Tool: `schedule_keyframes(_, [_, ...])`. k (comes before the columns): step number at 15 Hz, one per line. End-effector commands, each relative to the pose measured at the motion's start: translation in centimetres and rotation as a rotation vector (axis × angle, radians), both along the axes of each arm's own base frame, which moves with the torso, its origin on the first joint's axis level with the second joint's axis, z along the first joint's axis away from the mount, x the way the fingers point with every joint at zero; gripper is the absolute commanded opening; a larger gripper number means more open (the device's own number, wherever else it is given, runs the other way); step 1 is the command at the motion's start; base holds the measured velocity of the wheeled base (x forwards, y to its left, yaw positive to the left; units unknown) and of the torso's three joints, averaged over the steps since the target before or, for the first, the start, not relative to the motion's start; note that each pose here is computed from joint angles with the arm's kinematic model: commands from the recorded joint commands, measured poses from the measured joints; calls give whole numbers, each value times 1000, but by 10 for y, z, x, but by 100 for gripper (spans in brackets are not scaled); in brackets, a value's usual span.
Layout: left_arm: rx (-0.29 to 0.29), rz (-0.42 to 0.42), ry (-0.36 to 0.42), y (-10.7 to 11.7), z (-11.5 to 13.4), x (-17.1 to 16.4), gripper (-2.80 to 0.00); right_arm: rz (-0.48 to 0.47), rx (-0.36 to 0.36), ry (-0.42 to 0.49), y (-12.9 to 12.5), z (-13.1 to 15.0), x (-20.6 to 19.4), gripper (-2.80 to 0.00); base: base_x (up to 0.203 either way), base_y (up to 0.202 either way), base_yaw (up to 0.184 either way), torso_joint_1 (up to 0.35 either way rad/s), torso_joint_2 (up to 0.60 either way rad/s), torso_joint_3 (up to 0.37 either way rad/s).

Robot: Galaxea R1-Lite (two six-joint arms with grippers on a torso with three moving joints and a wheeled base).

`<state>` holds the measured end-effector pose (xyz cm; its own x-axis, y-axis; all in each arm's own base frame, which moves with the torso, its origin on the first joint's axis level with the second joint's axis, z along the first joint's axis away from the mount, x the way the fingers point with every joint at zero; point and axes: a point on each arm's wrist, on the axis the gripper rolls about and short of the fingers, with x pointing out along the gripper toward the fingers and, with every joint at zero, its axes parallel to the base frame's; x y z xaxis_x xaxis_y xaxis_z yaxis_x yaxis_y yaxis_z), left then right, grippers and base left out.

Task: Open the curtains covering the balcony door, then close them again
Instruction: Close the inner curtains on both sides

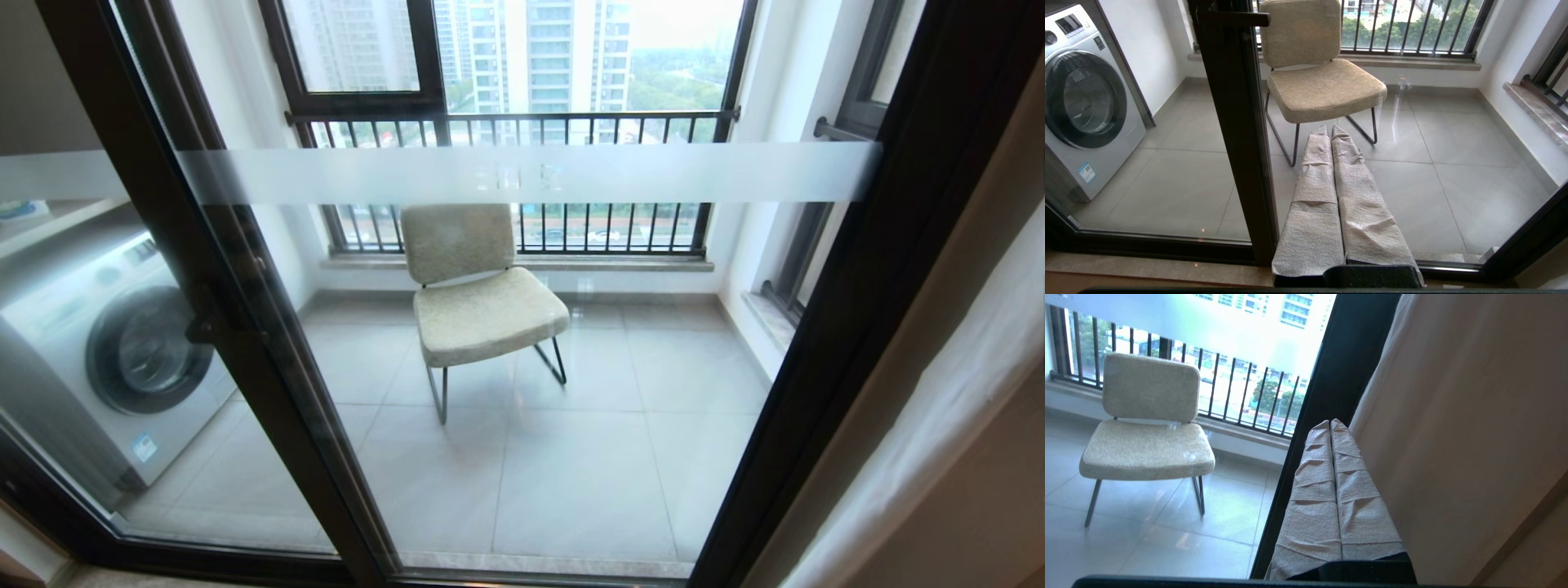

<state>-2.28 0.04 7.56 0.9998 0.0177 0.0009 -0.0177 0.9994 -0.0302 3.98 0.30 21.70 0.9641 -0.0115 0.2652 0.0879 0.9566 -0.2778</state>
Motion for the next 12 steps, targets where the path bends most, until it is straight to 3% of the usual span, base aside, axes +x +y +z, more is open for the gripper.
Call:
schedule_keyframes(1, [0, 1, -1, 0, 0, 0, -280, 2, -11, 66, 0, -25, 0, -280, 0, 0, 0, 0, 0, 0])
schedule_keyframes(6, [0, 1, -1, 0, 0, 0, -280, -51, 2, 184, -4, -82, -13, -280, 0, 0, 0, 0, 0, 0])
schedule_keyframes(12, [0, 1, -1, 0, 0, 0, -280, 3, 47, 283, -3, -106, -31, -280, 0, 0, 0, 0, 0, 0])
